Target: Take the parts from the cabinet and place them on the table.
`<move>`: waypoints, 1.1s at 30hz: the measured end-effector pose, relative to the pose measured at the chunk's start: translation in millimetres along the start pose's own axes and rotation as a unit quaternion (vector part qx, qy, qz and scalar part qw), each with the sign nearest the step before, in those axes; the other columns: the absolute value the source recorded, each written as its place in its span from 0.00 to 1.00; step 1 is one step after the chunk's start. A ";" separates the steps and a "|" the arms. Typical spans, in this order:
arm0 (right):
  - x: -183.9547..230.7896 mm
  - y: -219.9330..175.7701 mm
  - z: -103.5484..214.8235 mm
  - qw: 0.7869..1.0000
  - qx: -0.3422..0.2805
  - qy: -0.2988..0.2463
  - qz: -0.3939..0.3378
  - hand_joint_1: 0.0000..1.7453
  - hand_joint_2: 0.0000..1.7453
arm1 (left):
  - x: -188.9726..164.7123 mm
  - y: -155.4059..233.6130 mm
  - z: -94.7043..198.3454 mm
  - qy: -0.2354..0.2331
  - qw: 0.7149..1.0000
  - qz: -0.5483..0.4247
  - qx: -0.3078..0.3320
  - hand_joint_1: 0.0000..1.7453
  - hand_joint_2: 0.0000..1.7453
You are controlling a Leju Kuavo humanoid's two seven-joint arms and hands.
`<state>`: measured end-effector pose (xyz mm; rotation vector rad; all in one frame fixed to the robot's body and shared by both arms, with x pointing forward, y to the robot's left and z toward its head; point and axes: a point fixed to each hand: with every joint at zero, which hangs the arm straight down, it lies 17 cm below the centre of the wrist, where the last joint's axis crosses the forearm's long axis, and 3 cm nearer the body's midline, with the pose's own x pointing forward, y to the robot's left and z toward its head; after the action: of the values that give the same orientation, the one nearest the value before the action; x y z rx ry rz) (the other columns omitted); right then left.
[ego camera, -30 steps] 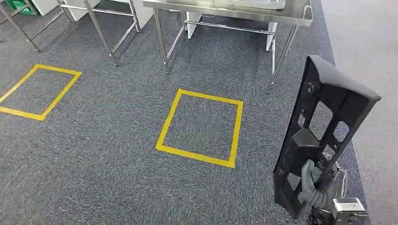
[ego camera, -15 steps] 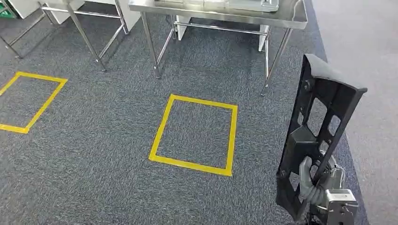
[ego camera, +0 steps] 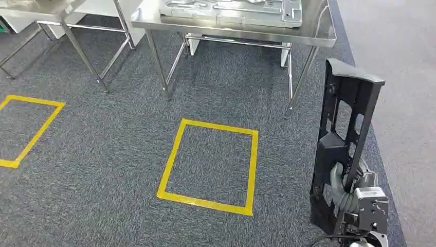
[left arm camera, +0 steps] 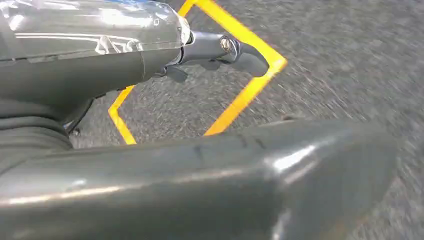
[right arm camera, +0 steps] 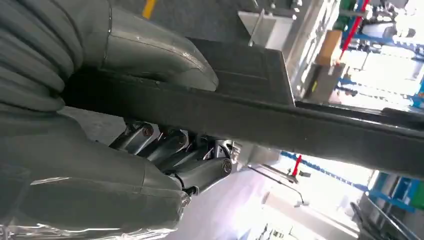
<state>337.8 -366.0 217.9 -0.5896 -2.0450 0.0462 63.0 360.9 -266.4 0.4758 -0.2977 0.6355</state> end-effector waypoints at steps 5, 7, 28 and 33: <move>-3.3 1.0 -1.6 1.000 0.001 0.002 -0.001 1.00 1.00 | -6.9 3.3 0.8 0.005 1.000 -0.003 0.002 0.00 0.00; -4.8 1.3 -3.7 1.000 0.003 0.003 -0.001 1.00 1.00 | -10.1 5.9 0.9 0.007 1.000 -0.005 0.004 0.00 0.00; -12.4 11.8 -231.5 0.998 0.055 -0.031 -0.016 1.00 1.00 | -24.8 6.2 12.7 0.033 0.997 0.026 0.065 0.00 0.00; 33.7 21.9 -282.2 0.995 0.061 -0.072 -0.023 1.00 1.00 | -21.9 0.2 15.6 0.038 0.996 0.042 0.074 0.00 0.00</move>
<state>565.0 -389.7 388.4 -0.4740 -2.1760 0.1896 44.1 342.2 -262.0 0.5815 -0.2011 0.7598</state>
